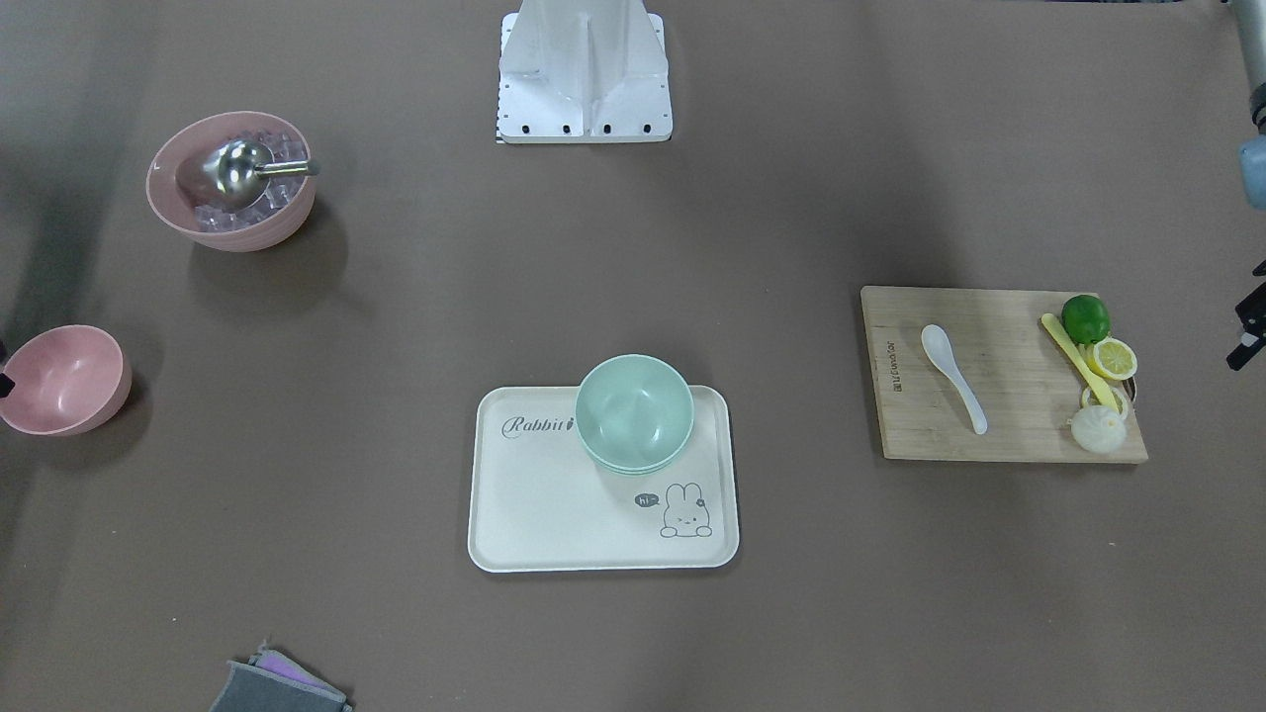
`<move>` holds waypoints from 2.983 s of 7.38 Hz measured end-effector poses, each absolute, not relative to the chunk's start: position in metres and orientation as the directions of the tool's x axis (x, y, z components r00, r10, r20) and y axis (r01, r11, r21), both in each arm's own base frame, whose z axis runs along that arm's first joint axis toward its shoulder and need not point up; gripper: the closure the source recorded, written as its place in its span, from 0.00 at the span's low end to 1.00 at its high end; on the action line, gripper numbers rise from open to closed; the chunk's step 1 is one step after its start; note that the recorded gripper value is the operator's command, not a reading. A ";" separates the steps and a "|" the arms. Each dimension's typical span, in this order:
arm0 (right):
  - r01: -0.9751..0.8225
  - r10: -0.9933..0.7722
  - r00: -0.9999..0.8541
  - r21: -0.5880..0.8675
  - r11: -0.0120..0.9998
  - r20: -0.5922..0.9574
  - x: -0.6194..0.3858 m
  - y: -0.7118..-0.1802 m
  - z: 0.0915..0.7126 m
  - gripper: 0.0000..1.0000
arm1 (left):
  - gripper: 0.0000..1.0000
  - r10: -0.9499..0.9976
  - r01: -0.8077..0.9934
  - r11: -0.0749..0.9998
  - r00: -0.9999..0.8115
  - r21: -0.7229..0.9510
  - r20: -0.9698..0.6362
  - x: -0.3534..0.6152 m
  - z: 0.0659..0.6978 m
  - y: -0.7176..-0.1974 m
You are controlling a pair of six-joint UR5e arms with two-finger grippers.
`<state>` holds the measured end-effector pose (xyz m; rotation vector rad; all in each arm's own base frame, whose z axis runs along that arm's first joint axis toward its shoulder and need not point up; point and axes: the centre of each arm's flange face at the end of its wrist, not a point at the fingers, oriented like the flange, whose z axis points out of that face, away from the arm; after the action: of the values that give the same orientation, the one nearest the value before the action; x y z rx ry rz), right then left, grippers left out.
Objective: Stack pink bowl on green and place spoon
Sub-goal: 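Lower the right gripper onto the rim of the pink bowl and grasp it, then lift the pink bowl with the right gripper and carry it over the green bowls, then lower the pink bowl onto the green bowl stack and open the right gripper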
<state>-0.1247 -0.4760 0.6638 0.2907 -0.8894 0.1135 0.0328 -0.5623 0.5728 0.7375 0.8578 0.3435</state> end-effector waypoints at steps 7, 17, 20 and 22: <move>-0.282 -0.036 0.548 0.226 0.932 0.835 -0.158 -0.529 0.580 1.00 | 0.02 0.555 0.012 0.702 0.618 0.713 -0.557 0.034 0.577 -0.557; -0.448 0.320 0.522 -0.065 0.892 0.791 -0.491 -0.548 0.179 1.00 | 0.02 0.558 0.007 0.713 0.600 0.701 -0.573 0.054 0.573 -0.560; -0.454 0.340 0.515 -0.087 0.887 0.787 -0.545 -0.519 0.141 1.00 | 0.02 0.557 0.007 0.717 0.596 0.697 -0.579 0.059 0.572 -0.561; -0.454 0.343 0.520 -0.086 0.887 0.782 -0.558 -0.518 0.137 1.00 | 0.02 0.557 0.006 0.718 0.595 0.696 -0.579 0.061 0.572 -0.561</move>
<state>-0.5581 -0.5180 0.1368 0.1347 -0.9051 0.4795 0.0609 -0.5606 0.5721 0.7149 0.8879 0.3542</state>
